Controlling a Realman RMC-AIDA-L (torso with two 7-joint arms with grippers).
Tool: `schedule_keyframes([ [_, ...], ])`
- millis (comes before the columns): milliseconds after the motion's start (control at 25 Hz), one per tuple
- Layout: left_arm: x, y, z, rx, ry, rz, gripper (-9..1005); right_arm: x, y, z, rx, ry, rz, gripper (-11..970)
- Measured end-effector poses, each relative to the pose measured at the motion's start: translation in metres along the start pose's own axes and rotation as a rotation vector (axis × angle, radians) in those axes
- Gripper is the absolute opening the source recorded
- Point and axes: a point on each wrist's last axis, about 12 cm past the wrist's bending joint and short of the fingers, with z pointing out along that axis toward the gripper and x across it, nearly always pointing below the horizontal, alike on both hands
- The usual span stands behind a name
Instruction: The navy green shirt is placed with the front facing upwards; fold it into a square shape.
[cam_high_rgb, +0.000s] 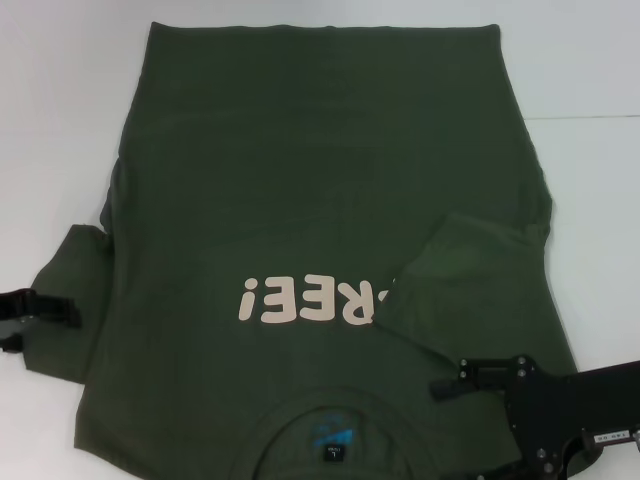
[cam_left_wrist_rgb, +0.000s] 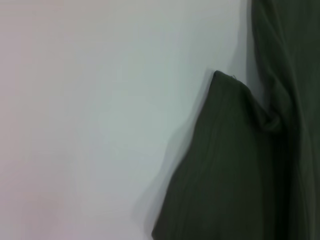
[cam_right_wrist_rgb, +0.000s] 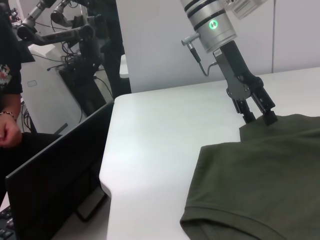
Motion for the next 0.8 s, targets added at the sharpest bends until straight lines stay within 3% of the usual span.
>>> schedule_keyframes([
  [400, -0.0016, -0.0005, -0.0007, -0.001, 0.002, 0.007, 818, -0.0001, -0.0022, 0.0002, 0.011, 0.008, -0.001, 925],
  [640, -0.0026, -0.0024, -0.0002, -0.014, 0.008, 0.017, 823, -0.0016, -0.0038, 0.0009, 0.01, 0.009, -0.002, 925],
  [800, -0.0031, -0.0032, 0.0002, -0.027, 0.014, 0.035, 747, -0.002, -0.0042, 0.0009, 0.011, 0.009, -0.002, 924],
])
